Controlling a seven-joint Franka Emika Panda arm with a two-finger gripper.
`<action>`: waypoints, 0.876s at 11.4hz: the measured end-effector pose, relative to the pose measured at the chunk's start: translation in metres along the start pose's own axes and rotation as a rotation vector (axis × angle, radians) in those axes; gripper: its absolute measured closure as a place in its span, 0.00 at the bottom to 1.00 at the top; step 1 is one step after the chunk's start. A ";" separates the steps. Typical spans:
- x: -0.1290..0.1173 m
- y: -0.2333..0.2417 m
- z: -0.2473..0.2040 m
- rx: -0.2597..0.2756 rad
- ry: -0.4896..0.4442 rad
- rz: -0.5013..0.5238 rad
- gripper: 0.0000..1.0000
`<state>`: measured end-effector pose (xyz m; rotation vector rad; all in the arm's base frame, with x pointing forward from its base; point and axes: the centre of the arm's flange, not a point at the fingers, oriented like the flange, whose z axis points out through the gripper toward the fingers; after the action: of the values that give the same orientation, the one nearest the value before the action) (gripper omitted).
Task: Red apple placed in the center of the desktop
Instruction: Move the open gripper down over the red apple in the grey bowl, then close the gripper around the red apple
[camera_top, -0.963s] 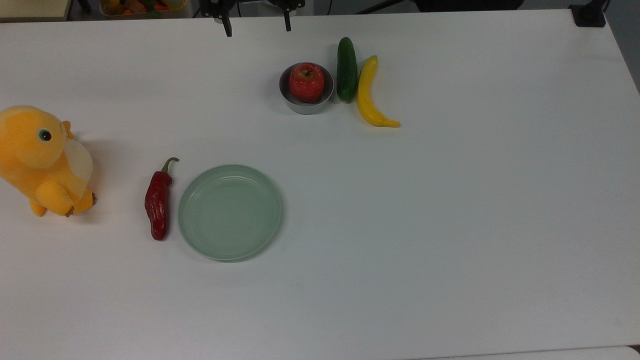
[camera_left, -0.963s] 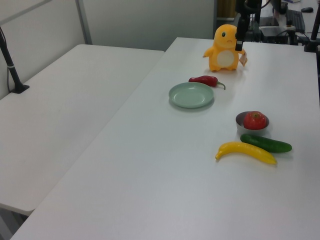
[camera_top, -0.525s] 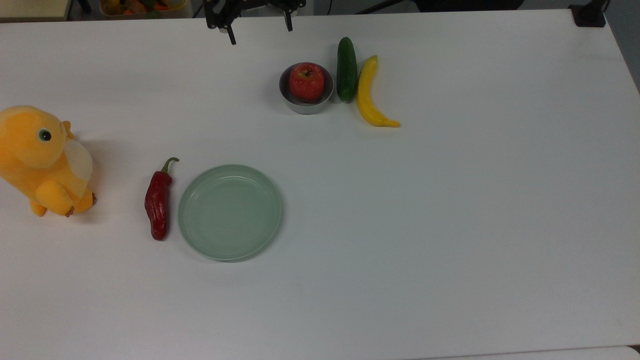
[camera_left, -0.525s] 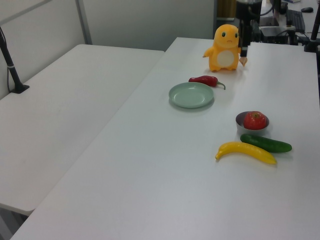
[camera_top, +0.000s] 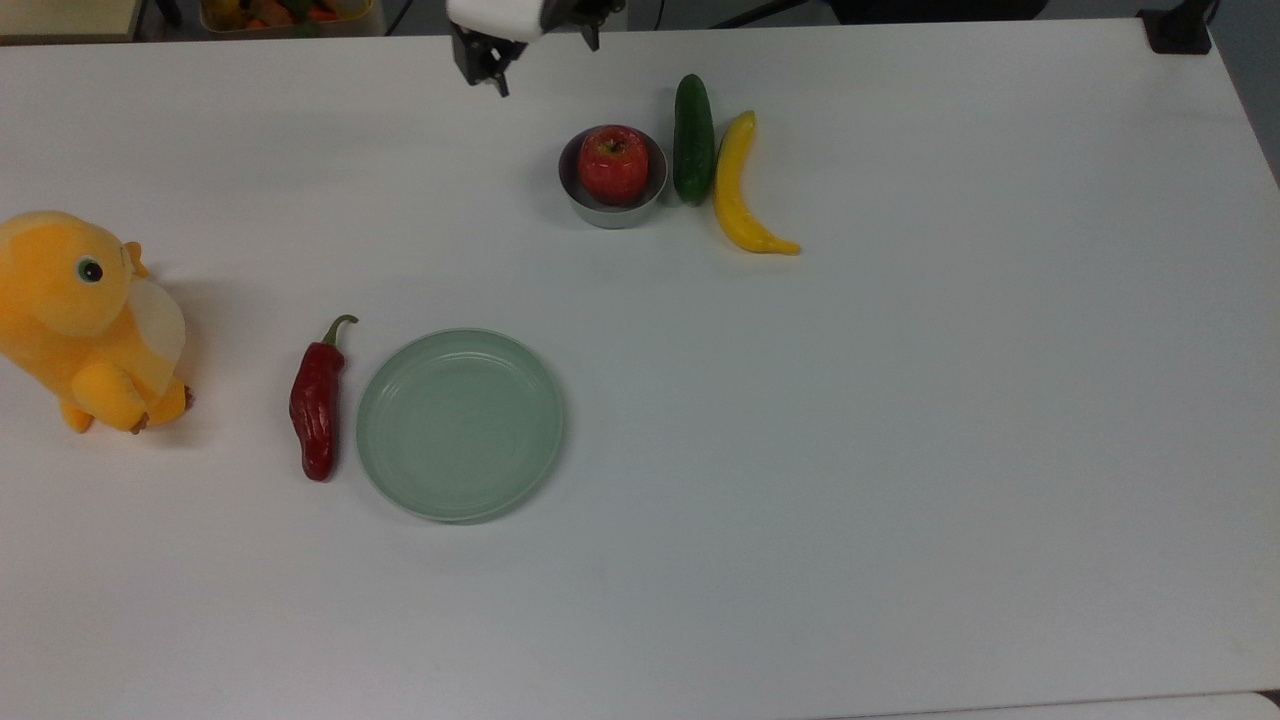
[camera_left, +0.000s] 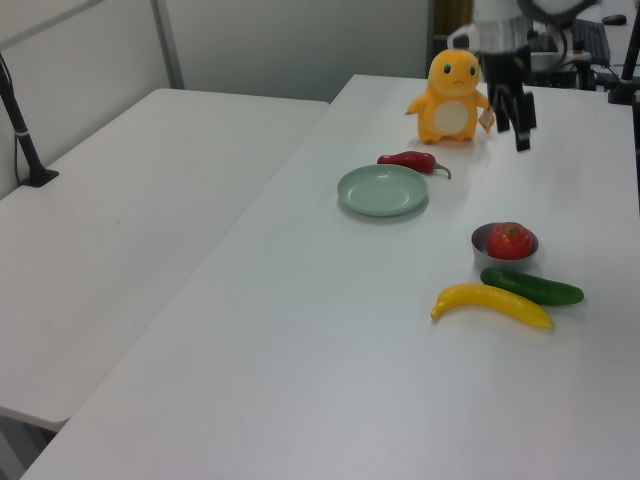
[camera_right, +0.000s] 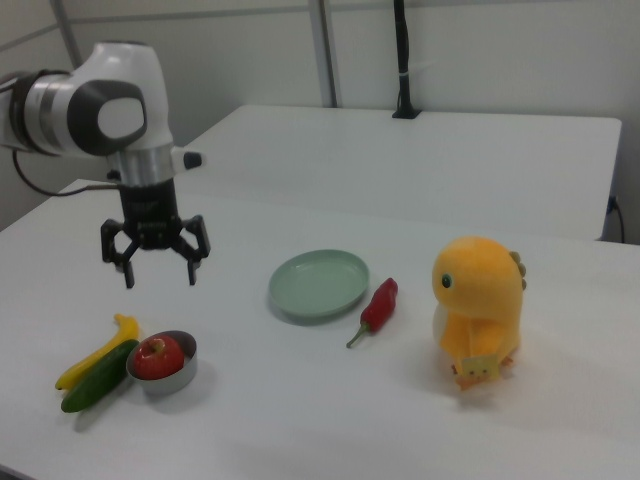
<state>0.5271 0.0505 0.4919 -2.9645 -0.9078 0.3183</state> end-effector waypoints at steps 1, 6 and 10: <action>0.003 -0.010 0.015 0.011 -0.031 -0.018 0.00; 0.010 -0.039 0.087 0.025 -0.091 -0.075 0.00; 0.017 -0.049 0.135 -0.025 0.003 -0.098 0.00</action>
<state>0.4869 0.0960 0.3610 -2.9293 -1.0600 0.3007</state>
